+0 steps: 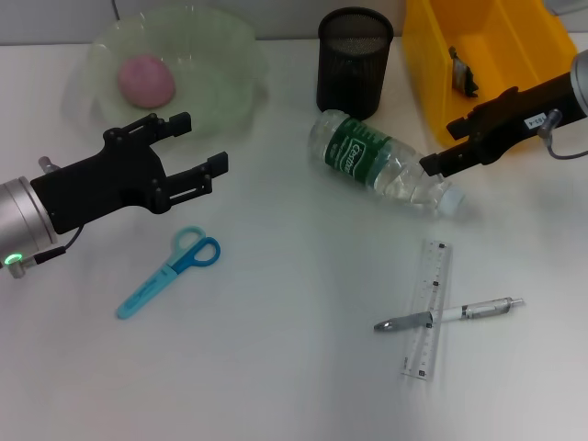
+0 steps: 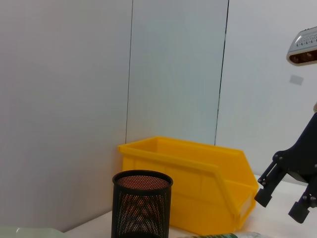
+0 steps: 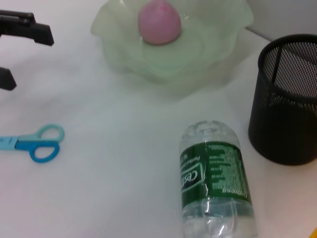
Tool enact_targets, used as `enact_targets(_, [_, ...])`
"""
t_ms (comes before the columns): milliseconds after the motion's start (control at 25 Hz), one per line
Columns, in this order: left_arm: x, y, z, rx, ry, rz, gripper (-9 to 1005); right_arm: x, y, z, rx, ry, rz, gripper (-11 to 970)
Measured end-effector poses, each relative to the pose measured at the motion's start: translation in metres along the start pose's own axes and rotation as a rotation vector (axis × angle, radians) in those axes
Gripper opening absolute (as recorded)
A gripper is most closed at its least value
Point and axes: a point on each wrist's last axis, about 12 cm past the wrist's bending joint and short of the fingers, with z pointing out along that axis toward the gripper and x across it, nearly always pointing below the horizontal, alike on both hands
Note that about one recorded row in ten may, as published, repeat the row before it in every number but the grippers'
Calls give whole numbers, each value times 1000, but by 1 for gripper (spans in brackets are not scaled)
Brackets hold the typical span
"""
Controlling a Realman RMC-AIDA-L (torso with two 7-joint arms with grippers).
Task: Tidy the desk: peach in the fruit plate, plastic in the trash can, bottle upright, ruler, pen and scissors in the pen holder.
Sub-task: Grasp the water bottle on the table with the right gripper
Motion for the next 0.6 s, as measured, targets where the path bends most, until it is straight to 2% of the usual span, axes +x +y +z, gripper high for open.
enact_targets(600, [0, -1, 0, 3, 3, 0, 787, 5, 3, 3, -7, 86, -10, 689])
